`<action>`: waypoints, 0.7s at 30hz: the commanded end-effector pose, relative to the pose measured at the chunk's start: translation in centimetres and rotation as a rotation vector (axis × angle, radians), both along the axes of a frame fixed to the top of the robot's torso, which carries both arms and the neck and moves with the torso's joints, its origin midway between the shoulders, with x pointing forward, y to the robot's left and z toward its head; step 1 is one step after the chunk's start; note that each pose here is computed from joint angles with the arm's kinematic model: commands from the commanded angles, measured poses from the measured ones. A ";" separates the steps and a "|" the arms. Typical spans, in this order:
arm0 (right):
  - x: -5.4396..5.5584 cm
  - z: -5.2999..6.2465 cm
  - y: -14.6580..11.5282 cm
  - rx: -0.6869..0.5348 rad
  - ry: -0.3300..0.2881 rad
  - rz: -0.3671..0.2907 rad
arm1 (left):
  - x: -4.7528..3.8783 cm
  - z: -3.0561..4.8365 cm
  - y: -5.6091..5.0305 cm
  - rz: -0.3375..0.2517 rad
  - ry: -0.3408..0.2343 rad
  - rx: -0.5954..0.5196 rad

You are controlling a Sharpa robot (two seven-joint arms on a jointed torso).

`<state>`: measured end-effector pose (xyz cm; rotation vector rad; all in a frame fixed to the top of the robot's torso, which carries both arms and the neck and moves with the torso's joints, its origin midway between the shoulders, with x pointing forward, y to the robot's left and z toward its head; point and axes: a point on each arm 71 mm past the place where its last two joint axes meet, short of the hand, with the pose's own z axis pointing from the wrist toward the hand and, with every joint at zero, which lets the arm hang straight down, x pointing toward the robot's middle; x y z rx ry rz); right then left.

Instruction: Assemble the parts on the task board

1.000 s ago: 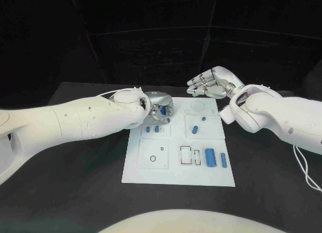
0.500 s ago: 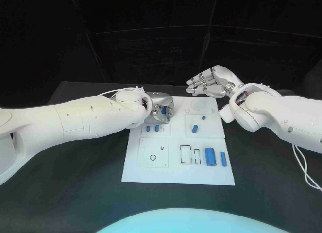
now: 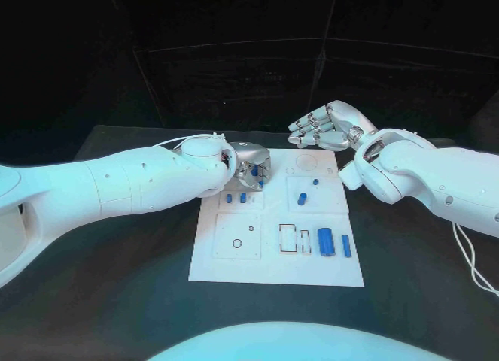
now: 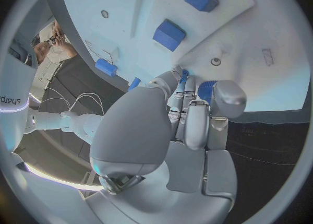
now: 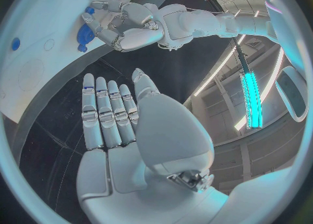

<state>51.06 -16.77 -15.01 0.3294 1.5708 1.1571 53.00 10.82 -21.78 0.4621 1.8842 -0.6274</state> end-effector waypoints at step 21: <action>0.0 0.1 0.1 0.003 0.000 0.010 | -0.24 -0.04 0.3 0.004 -0.033 -0.027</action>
